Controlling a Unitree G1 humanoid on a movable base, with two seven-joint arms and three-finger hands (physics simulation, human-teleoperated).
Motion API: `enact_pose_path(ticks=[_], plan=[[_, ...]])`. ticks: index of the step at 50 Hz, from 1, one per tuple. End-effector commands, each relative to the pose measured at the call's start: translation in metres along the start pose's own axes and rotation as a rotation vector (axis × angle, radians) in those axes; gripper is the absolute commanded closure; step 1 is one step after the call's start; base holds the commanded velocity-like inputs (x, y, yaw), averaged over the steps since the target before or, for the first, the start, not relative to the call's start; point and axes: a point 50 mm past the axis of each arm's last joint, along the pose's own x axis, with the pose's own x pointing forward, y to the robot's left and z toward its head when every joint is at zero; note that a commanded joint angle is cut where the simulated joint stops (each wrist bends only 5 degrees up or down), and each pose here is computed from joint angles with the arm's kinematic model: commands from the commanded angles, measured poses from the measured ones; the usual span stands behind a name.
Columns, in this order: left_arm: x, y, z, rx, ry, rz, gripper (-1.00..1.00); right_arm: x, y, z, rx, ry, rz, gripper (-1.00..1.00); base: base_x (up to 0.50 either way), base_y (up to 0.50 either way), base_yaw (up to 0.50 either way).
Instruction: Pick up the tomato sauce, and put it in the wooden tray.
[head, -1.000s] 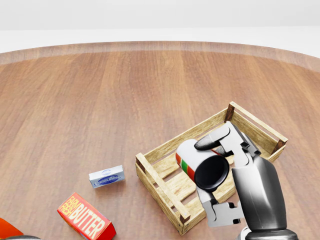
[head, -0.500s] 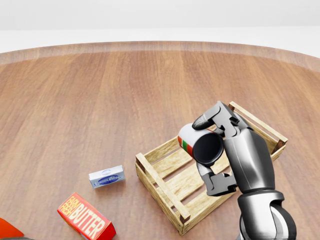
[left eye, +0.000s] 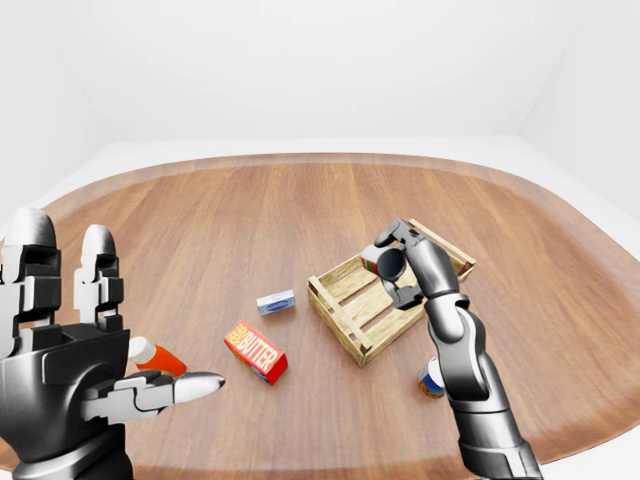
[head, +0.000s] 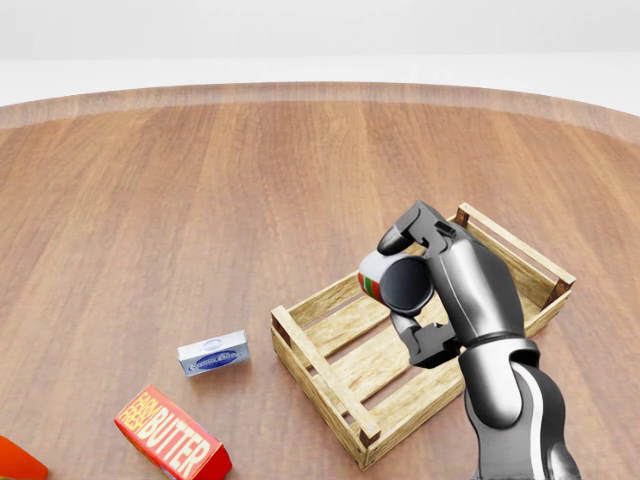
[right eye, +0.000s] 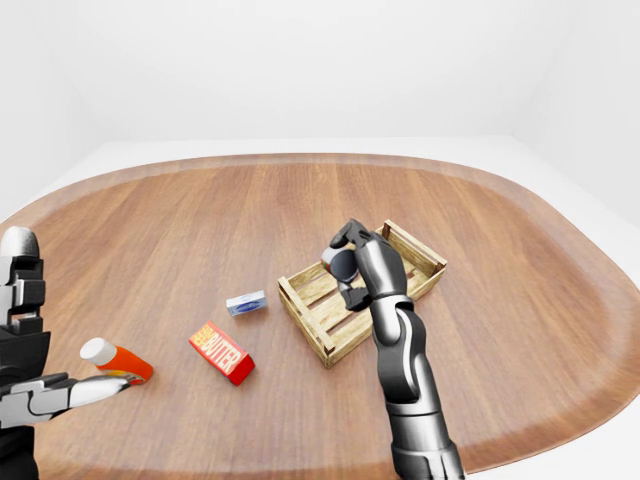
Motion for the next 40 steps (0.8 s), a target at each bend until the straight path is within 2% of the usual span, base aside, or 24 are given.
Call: enact_pose_path(ticks=[1,7,21,27,35,40], plan=[[0.000,0.001,0.002,0.000,-0.008,0.002,-0.98,0.014,0.003,-0.018,-0.031,0.070,0.009,1.00,0.00,0.00,0.00],[-0.001,0.000,0.002,0.000,-0.007,-0.001,-0.98,0.017,0.007,-0.024,-0.058,0.087,0.056,1.00,0.00,0.00,0.00],[0.000,0.001,0.003,0.000,-0.013,0.003,-0.99,0.026,0.007,-0.035,-0.083,0.127,0.072,1.00,0.00,0.00,0.00],[-0.001,0.001,0.004,-0.001,-0.017,0.002,-0.99,0.037,0.013,-0.037,-0.111,0.141,0.173,1.00,0.00,0.00,0.00],[0.000,0.003,0.004,-0.001,-0.020,0.006,-0.98,0.045,0.019,-0.044,-0.103,0.180,0.222,1.00,0.00,0.00,0.00],[0.000,0.002,0.003,-0.002,-0.017,0.005,-0.99,0.055,0.022,-0.046,-0.087,0.200,0.301,1.00,0.00,0.00,0.00]])
